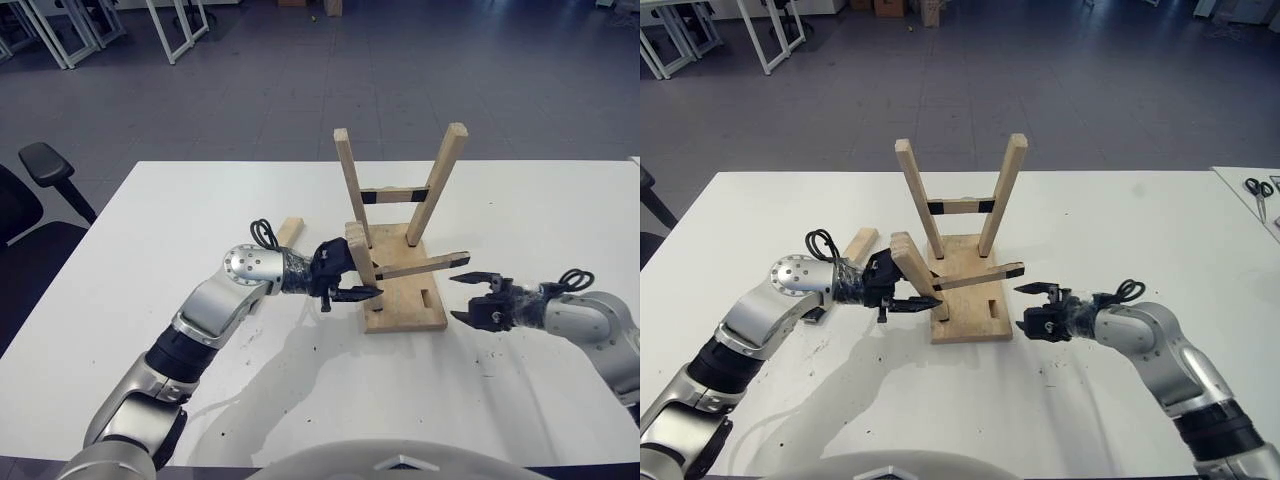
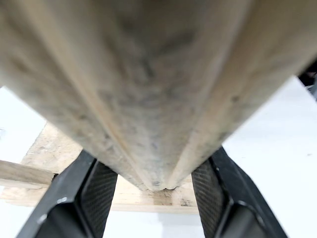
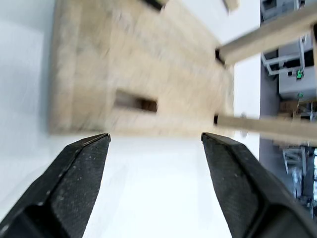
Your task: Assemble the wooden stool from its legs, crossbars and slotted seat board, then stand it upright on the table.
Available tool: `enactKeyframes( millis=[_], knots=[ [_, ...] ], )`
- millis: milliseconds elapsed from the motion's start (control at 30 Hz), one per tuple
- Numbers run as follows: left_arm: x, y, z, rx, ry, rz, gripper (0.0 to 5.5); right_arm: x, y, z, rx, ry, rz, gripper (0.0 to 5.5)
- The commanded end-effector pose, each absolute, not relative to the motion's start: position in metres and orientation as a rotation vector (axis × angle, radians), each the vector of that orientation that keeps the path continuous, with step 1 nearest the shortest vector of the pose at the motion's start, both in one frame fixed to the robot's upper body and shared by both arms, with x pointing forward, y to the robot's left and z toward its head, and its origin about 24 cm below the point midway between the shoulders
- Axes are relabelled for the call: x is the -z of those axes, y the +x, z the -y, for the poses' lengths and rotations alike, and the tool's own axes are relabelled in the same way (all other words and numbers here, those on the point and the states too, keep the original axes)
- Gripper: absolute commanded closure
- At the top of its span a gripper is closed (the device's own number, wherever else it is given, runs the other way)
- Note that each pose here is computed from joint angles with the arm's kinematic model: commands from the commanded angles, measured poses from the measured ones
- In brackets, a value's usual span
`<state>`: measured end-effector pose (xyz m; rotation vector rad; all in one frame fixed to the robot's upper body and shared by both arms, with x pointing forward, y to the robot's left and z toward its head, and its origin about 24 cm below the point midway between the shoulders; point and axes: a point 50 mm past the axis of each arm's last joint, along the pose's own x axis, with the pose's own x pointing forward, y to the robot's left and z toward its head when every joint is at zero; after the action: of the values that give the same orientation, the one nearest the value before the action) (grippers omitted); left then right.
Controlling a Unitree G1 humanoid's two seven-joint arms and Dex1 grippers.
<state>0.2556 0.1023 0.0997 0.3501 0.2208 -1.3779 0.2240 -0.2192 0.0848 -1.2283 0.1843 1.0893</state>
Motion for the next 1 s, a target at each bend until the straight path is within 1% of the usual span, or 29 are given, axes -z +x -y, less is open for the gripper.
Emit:
enactKeyframes(
  millis=[33,167,233,300,367,433,567,667,800,833,933,1000],
  knots=[
    [-0.029,0.232,-0.146,1.213,0.596,-0.664,3.46,-0.103,0.238,0.224,-0.955,-1.196,-0.16,2.11],
    [-0.014,0.222,-0.144,1.258,0.653,-0.699,3.46,-0.111,0.255,0.214,-0.84,-1.106,-0.099,2.11],
    [-0.009,0.218,-0.142,1.275,0.683,-0.694,3.46,-0.118,0.264,0.212,-0.736,-0.944,-0.077,2.11],
    [-0.012,0.22,-0.136,1.296,0.69,-0.663,3.46,-0.122,0.27,0.217,-0.622,-0.8,-0.074,2.11],
    [-0.023,0.229,-0.132,1.319,0.701,-0.603,3.46,-0.124,0.274,0.226,-0.54,-0.784,-0.086,2.11],
    [-0.039,0.245,-0.131,1.319,0.725,-0.511,3.46,-0.122,0.278,0.235,-0.487,-0.809,-0.106,2.11],
    [-0.061,0.267,-0.132,1.313,0.746,-0.423,3.46,-0.113,0.278,0.239,-0.455,-0.815,-0.133,2.11],
    [-0.072,0.272,-0.131,1.338,0.693,-0.386,3.46,-0.11,0.277,0.236,-0.461,-0.807,-0.133,2.11],
    [-0.093,0.27,-0.12,1.401,0.554,-0.306,3.46,-0.104,0.273,0.231,-0.486,-0.792,-0.144,2.11],
    [-0.097,0.271,-0.118,1.405,0.529,-0.271,3.09,-0.103,0.272,0.23,-0.49,-0.791,-0.146,2.11],
    [-0.104,0.273,-0.117,1.402,0.479,-0.189,2.57,-0.103,0.273,0.229,-0.498,-0.79,-0.145,2.11],
    [-0.11,0.272,-0.123,1.391,0.454,-0.146,2.29,-0.104,0.274,0.229,-0.499,-0.789,-0.141,2.11]
  ],
)
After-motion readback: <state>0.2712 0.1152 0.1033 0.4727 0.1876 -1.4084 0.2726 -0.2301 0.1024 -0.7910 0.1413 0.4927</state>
